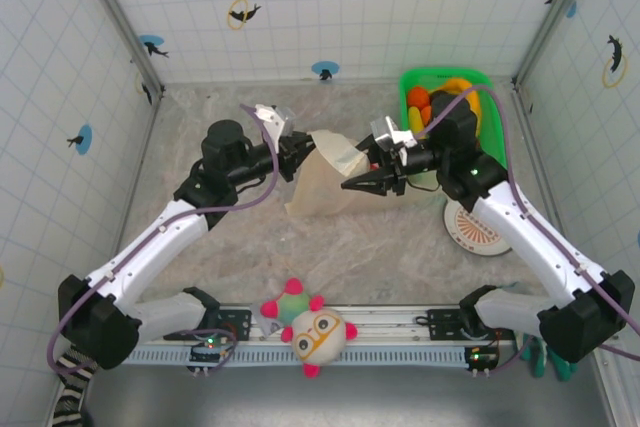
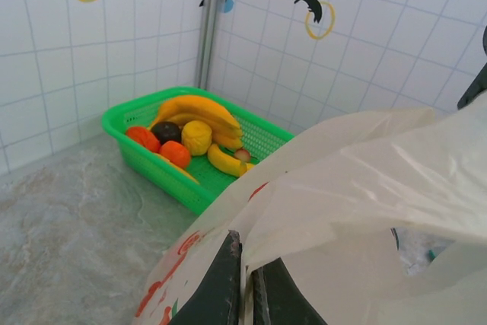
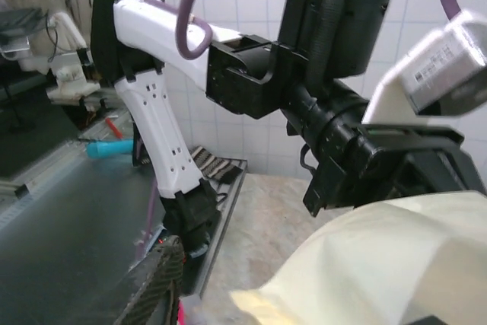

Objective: Place the fake fruits into the plastic bag and tie a complex knot

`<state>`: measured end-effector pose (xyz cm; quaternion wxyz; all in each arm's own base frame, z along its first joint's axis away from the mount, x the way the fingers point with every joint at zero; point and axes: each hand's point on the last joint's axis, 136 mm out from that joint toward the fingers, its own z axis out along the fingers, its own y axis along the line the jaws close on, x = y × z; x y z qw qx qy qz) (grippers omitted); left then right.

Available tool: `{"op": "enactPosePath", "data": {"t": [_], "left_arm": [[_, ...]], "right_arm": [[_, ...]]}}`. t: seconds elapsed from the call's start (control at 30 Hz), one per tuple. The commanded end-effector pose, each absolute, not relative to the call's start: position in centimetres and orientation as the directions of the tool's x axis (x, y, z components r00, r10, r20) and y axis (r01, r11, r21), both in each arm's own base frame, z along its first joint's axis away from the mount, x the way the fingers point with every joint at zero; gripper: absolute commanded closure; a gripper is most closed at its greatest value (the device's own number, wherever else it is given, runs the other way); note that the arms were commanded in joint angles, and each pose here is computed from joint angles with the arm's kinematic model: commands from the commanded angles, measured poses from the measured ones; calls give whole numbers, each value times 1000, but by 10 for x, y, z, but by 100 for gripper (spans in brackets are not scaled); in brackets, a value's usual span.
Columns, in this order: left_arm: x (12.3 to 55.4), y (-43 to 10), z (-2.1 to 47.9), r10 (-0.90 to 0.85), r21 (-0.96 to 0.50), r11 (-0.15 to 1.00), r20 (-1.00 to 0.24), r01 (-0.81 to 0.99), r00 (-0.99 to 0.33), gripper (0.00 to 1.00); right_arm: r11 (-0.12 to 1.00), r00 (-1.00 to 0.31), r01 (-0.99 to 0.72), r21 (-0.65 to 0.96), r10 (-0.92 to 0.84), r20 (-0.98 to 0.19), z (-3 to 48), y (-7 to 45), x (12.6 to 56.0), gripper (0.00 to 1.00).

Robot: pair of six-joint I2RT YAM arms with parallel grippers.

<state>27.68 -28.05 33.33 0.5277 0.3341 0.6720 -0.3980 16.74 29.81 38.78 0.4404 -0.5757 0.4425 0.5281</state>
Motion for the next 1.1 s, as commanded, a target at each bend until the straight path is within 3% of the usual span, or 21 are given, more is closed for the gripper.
{"op": "enactPosePath", "data": {"t": [0.0, 0.13, 0.23, 0.53, 0.8, 1.07], "left_arm": [[278, -283, 350, 2, -166, 444, -983, 881, -186, 91], [279, -283, 348, 2, -169, 446, -982, 879, -190, 89], [280, -282, 348, 2, -165, 456, -983, 875, -186, 79], [270, -255, 361, -14, -119, 485, -992, 866, -128, 43], [244, -244, 400, -78, -29, 445, -997, 895, 6, 3], [255, -261, 406, -145, -122, 384, -987, 915, -71, 2]], "right_arm": [[-223, 128, -967, -126, 4, -992, 411, 299, 166, 67], [-176, 139, -974, -141, 21, -990, 423, 303, 174, 86], [-122, 130, -983, -137, 62, -990, 444, 308, 183, 97], [86, 52, -996, -37, 172, -984, 507, 318, 231, 95], [110, 27, -994, -10, 159, -987, 506, 334, 247, 95], [125, 29, -992, -14, 126, -992, 500, 341, 250, 95]]}}
